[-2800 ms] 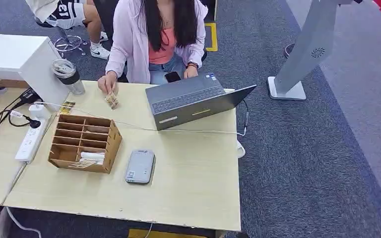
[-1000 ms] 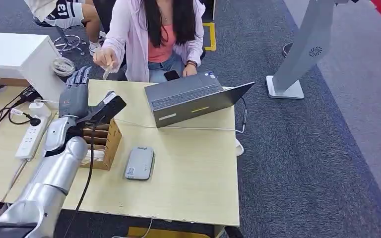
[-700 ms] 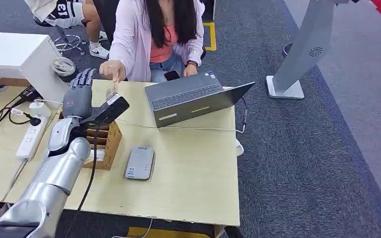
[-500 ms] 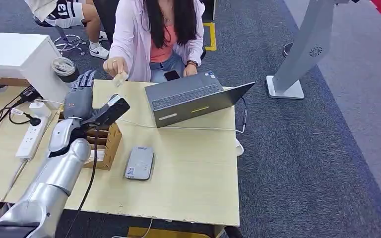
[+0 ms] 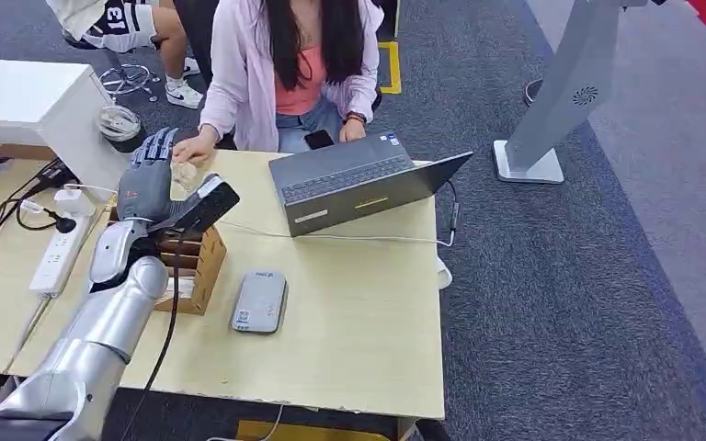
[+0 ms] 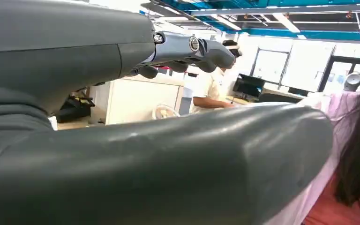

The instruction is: Pass the card to the sensor for recognition and then transmit it.

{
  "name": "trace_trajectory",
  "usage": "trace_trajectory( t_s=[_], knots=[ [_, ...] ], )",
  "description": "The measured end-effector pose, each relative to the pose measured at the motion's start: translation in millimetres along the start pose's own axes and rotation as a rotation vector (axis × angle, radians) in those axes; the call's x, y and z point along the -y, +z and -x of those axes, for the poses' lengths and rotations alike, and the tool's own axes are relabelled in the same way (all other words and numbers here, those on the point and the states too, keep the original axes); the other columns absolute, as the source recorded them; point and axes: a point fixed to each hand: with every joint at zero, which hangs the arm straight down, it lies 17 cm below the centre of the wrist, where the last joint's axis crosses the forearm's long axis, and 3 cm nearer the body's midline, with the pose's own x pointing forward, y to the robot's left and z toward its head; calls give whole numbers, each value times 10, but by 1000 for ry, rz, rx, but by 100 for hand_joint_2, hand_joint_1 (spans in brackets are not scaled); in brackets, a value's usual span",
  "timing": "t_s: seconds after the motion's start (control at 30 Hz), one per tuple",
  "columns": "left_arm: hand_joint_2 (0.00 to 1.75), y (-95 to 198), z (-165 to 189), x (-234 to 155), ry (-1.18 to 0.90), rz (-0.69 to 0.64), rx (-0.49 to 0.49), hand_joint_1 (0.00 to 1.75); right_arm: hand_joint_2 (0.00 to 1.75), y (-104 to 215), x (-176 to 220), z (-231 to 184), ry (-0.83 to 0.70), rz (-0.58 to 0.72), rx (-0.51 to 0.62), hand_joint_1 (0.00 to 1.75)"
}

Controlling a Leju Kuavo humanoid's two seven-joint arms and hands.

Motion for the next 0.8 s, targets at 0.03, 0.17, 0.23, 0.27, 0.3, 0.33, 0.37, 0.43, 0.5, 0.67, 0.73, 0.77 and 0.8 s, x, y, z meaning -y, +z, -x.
trace_trajectory(
  t_s=[0.03, 0.17, 0.23, 0.27, 0.3, 0.33, 0.37, 0.43, 0.5, 0.67, 0.73, 0.77, 0.8],
  knots=[
    [0, 0, -2, 2, 0, 0, 0, 0, 175, 0, 0, 0, 0, 0, 0, 0],
    [0, 4, 5, 11, 0, 3, -1, 0, 175, 0, 0, 0, 0, 0, 0, 0],
    [0, 5, 6, 14, -1, 4, -1, 0, 175, 0, 0, 0, 0, 0, 0, 0],
    [0, 5, 7, 13, 0, 3, -2, 0, 175, 0, -1, 1, 0, 0, 0, 0],
    [0, 6, 9, 14, 3, 2, -4, 0, 175, 0, -1, 1, 0, 0, 0, 0],
    [0, 7, 12, 12, 7, 0, -5, 0, 175, 0, -1, 1, 0, 0, 0, 0],
    [0, 7, 14, 10, 9, -2, -7, 0, 175, 0, 1, 2, 1, 1, -1, 0],
    [0, 6, 18, 3, 12, -6, -8, 0, 175, -1, 4, 5, 0, 2, -2, 0],
    [0, 5, 19, -3, 15, -9, -9, 0, 175, -2, 6, 6, -1, 3, -2, 0],
    [0, 4, 25, -17, 19, -16, -12, 0, 175, -2, 6, 7, -2, 3, -2, 0],
    [0, 4, 32, -18, 18, -16, -13, 0, 175, -2, 8, 7, -2, 4, -2, 0],
    [0, 4, 33, -19, 19, -17, -13, 0, 175, -2, 8, 7, -2, 4, -3, 0],
    [0, 6, 40, -16, 20, -16, -15, 0, 175, -2, 9, 7, -2, 4, -3, 0]
  ],
)
